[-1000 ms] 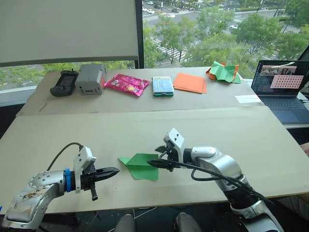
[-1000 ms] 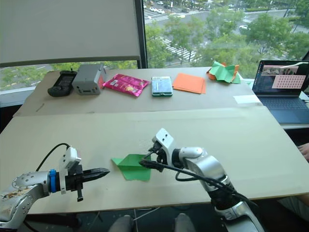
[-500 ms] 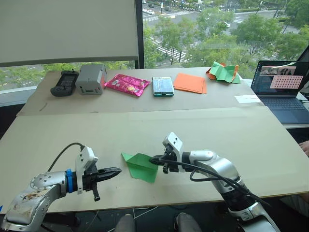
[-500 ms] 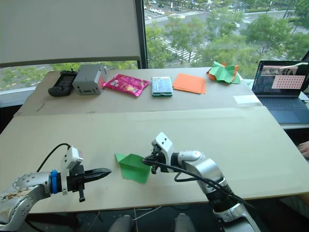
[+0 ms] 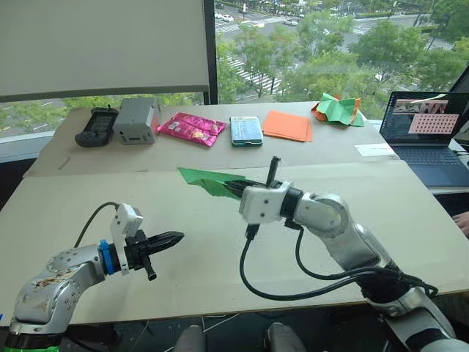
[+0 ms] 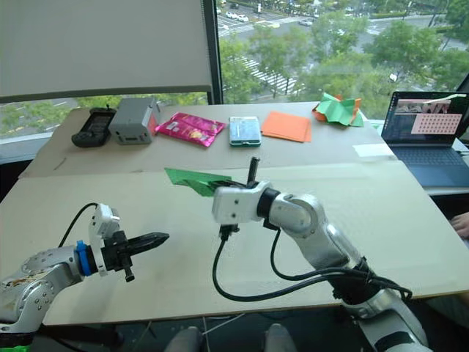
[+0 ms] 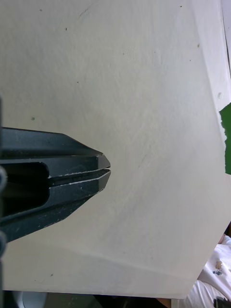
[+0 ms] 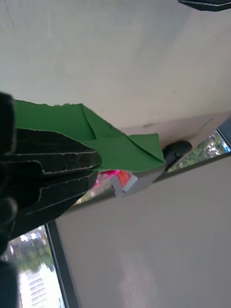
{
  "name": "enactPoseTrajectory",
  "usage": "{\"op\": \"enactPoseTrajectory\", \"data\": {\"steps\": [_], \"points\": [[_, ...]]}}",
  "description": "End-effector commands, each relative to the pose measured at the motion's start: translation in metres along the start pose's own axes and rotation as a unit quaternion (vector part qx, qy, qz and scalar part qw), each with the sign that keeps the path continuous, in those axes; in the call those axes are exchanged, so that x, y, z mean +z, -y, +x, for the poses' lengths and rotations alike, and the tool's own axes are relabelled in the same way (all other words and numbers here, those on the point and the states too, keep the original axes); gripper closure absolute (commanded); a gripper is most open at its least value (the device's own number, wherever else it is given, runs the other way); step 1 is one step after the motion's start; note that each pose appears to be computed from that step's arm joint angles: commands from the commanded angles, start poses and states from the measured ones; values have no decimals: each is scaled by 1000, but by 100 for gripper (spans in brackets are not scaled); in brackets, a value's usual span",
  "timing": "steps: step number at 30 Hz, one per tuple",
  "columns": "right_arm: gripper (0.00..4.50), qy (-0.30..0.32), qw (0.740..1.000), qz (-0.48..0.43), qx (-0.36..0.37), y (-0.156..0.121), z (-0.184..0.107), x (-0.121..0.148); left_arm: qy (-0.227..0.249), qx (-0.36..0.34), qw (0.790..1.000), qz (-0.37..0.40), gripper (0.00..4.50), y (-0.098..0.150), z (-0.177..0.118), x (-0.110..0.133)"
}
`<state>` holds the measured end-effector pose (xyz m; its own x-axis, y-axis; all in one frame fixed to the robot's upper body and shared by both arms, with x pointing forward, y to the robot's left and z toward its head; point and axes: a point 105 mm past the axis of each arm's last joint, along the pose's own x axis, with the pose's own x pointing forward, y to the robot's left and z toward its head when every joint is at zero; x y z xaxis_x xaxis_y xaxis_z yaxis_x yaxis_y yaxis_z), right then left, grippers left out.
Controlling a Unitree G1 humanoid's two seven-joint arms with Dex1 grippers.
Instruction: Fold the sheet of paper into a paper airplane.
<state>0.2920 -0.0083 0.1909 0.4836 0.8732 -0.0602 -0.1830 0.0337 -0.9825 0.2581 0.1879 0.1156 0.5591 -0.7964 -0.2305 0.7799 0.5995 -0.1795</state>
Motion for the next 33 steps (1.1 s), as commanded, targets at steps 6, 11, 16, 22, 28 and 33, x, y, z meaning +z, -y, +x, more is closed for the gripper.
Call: {"op": "enactPoseTrajectory", "data": {"steps": [6,11,16,22,28,33], "points": [[446,87,984,-88,129,-98,-8,10,8,-20,1000,16,450,0,3,14],[419,57,989,-22,133,-97,-3,-2,6,-23,1000,17,450,5,4,12],[262,54,989,32,133,-83,-15,-1,6,-32,999,14,450,19,11,18],[199,68,984,67,147,-66,-35,11,4,-30,999,20,450,18,17,33],[199,39,970,211,113,-48,-30,7,-3,-42,999,23,450,18,32,41],[278,-21,938,338,76,-44,-20,-9,-37,-17,998,44,450,1,45,28]]}}
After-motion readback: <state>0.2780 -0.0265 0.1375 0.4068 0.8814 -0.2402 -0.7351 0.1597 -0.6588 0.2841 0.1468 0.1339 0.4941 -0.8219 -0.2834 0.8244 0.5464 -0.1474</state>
